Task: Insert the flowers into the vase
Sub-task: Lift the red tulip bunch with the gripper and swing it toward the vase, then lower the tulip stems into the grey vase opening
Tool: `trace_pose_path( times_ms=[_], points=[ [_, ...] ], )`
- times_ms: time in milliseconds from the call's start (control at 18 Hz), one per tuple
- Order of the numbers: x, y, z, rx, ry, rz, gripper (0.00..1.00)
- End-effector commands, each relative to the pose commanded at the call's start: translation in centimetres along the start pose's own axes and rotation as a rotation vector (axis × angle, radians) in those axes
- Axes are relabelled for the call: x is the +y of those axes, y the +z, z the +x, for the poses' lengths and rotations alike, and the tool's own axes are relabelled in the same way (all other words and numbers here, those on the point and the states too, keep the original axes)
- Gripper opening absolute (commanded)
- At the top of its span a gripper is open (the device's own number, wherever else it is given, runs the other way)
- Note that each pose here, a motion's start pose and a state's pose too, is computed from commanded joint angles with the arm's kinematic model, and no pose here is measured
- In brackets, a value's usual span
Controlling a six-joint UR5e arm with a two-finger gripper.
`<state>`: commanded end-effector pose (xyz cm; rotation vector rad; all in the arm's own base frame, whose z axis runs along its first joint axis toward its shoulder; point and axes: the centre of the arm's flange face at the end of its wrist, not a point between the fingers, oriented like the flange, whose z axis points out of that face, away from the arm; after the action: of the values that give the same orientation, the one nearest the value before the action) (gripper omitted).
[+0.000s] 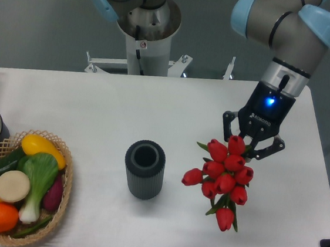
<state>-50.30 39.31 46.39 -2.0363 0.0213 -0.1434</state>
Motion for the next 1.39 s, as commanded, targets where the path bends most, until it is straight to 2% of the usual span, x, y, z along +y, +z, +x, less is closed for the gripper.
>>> trace_pose_path(
  times_ms=[333,556,944,1222,1389],
  points=[
    [-2.3,-2.8,0.7,0.063,0.029,0.217,0.00],
    [-2.3,-2.3,1.7,0.130,-0.014,0.297,0.00],
    [-2.0,-0.1,6.9,0.207,-0.033,0.318,0.03],
    [-1.5,2.2,8.9,0.251,-0.035,0.301,0.04],
    [-0.9,3.6,9.8,0.265,0.009,0.299,0.06]
  ],
)
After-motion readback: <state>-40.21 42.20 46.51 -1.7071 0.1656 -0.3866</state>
